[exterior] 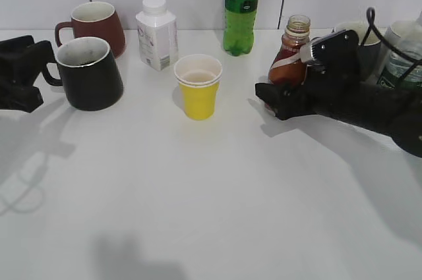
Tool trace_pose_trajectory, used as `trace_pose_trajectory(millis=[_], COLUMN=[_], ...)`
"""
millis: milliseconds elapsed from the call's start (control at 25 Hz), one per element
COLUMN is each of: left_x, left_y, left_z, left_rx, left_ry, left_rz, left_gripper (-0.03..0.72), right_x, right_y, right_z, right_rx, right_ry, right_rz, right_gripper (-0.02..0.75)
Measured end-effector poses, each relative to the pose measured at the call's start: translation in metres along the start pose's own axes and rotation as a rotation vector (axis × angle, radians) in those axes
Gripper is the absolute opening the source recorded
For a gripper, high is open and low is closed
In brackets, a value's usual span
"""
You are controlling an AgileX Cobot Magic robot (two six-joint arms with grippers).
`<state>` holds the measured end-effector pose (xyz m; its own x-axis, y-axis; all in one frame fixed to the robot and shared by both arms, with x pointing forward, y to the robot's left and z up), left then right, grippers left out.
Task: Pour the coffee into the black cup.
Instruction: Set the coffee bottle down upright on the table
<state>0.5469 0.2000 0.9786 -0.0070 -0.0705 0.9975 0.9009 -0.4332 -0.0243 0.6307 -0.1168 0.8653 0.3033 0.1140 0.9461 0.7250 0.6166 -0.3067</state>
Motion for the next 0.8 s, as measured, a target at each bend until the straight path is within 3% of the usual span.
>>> trace_pose_trajectory(millis=[280,600,800], left_x=[0.000,-0.009,-0.014], left_y=[0.000,0.000,-0.001], left_z=[0.000,-0.001,-0.004], left_rx=[0.000,-0.005,-0.024], left_ry=[0.000,0.007,0.027], left_rz=[0.002,0.051,0.083], left_gripper=[0.240,0.240,0.240], right_x=[0.007,-0.020,-0.019], right_y=[-0.010,-0.024,-0.039], right_z=[0.001,0.006,0.009], right_rx=[-0.019,-0.023,-0.047], right_ry=[-0.013,0.017,0.021], right_rz=[0.015,0.096,0.098], right_gripper=[0.657,0.657,0.652])
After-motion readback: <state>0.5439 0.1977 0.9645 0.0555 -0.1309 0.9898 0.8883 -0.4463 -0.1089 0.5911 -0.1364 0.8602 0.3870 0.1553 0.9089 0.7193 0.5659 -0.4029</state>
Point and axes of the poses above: a point on each arm's last joint axis where the gripper is mounted, y pointing out along that axis toward the gripper, z along the wrist's bending axis when the last joint is at zero, x = y × z, the point moved 9 cm from there along y, pointing out along that axis toward the gripper, and after that the axes turned 2 degrees about y, right-handed, at the moved point
